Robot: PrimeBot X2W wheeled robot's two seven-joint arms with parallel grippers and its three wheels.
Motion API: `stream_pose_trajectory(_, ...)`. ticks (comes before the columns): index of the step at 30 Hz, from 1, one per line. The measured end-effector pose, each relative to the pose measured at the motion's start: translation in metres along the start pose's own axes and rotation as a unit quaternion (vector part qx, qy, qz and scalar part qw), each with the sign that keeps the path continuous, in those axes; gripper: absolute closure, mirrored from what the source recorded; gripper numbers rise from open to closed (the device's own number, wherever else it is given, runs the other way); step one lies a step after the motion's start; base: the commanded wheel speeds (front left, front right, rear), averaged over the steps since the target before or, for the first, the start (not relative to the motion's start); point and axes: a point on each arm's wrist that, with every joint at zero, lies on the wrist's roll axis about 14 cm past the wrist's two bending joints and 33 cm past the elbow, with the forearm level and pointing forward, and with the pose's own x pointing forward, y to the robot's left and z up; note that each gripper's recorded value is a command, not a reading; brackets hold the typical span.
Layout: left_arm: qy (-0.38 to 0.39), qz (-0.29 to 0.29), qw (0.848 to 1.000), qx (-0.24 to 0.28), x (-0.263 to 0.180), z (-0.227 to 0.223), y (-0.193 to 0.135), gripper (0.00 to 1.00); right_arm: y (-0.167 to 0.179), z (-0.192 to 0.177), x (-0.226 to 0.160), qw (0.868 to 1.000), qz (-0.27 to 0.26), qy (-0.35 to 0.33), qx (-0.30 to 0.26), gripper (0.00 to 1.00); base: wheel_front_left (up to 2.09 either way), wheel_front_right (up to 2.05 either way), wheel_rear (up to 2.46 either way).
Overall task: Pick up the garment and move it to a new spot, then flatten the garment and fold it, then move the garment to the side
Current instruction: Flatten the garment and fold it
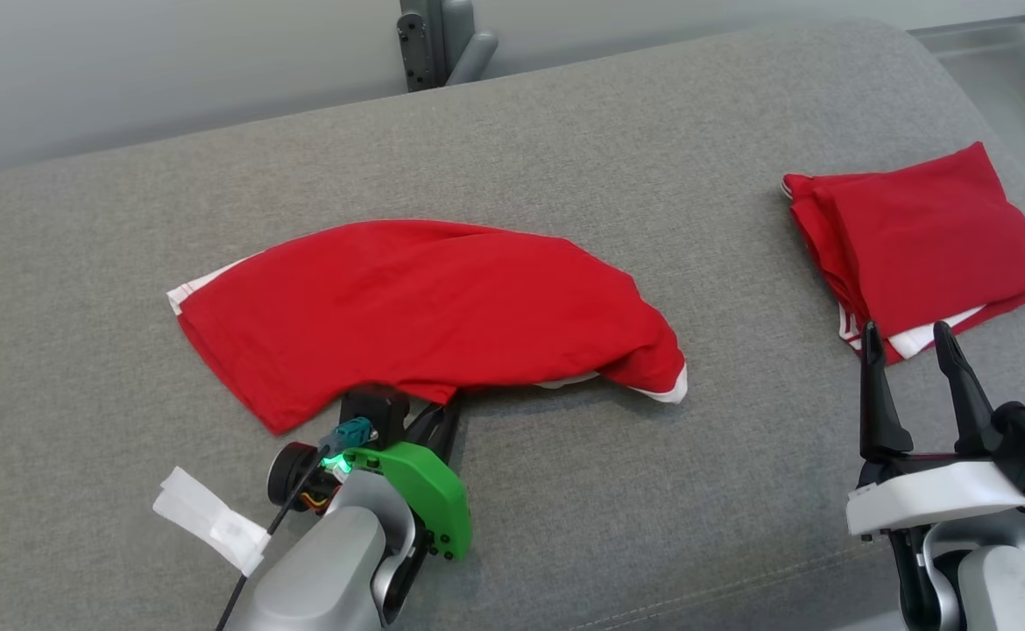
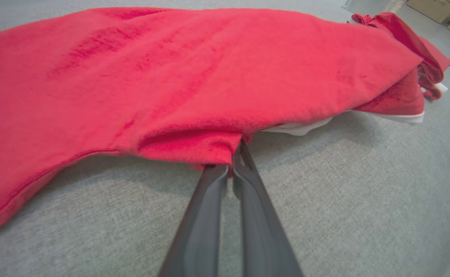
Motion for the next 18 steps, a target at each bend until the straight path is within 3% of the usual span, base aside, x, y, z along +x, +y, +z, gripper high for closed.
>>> stream_pose_trajectory(7, -0.066, -0.011, 0.997, 0.026, -0.019, 0.032, -0.006, 1.0, 0.013, 0.0, 0.002, 1.0, 0.019, -0.004, 0.011, 0.0, 0.0, 0.0, 0.0)
stream_pose_trajectory(18, -0.169, -0.02, 0.98, 0.099, -0.055, 0.095, -0.018, 1.0, 0.031, 0.009, -0.004, 0.998, 0.046, -0.018, 0.029, 0.0, 0.0, 0.0, 0.0)
